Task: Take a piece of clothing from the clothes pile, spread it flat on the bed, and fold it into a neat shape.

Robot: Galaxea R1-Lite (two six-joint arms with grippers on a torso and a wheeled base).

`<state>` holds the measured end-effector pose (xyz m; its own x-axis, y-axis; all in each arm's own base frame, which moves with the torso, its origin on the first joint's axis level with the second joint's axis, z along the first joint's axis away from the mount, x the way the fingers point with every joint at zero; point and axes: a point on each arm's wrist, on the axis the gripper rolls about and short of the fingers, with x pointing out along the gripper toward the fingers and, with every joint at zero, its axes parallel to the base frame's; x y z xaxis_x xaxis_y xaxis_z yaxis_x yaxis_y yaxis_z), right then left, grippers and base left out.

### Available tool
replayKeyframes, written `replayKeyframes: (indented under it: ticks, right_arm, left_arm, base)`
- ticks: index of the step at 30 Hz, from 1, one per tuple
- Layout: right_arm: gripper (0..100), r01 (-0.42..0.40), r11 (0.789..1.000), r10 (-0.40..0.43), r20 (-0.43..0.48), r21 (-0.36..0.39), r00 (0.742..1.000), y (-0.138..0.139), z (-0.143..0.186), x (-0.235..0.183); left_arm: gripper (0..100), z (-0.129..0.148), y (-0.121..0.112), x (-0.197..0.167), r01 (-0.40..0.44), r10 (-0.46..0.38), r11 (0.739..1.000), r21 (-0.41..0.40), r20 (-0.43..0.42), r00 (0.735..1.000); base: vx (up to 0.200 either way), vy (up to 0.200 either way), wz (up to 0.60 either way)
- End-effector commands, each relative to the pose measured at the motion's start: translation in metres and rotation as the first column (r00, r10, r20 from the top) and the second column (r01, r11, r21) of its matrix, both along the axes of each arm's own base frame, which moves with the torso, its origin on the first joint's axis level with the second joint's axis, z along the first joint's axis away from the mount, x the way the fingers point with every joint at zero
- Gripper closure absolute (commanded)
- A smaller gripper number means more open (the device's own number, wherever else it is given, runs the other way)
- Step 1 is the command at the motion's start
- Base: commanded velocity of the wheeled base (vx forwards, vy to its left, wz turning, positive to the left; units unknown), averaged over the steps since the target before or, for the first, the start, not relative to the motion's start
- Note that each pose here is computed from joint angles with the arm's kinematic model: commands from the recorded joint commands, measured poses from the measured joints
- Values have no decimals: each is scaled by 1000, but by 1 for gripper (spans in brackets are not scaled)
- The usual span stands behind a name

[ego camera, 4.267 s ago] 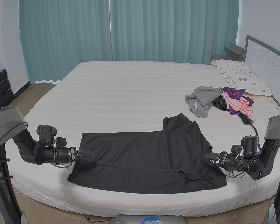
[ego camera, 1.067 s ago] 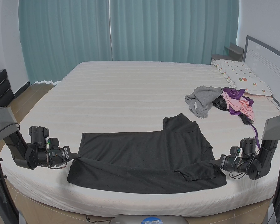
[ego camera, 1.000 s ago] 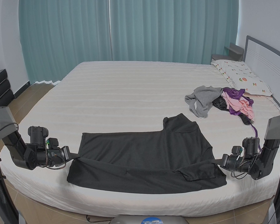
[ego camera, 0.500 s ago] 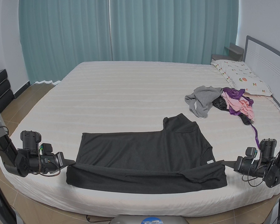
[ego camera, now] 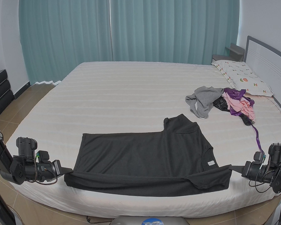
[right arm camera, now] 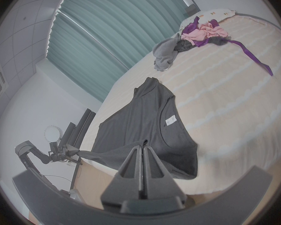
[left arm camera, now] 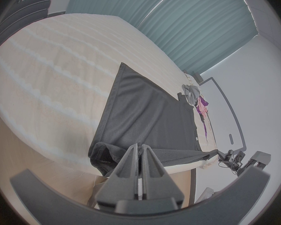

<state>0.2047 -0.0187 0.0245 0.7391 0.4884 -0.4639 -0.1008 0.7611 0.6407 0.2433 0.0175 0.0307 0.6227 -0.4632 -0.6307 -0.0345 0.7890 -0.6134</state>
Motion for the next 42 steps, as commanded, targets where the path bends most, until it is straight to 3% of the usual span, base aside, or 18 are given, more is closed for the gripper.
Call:
replayKeyframes:
  ticks: [1, 18, 31, 42]
  right_arm:
    - [100, -7, 1000, 7, -4, -5, 1000, 2, 7, -9]
    - [100, -41, 998, 38, -62, -44, 997, 2, 6, -20]
    - [100, -62, 997, 58, -69, -47, 996, 4, -12, 18]
    - [100, -80, 995, 75, -80, -52, 994, 7, -30, 49]
  left_arm:
    - [100, 0, 0, -3, 0, 0, 1000, -1, -9, 1000]
    - [100, 2, 0, -18, -8, 8, 1000, 10, -20, 1000]
    - [100, -19, 2, 20, -2, 2, 1000, 4, -46, 999]
    - [100, -37, -3, 43, -16, 20, 998, 59, -62, 998]
  base:
    - [0, 0, 0]
    - [0, 0, 0]
    - [0, 0, 0]
    - [0, 0, 0]
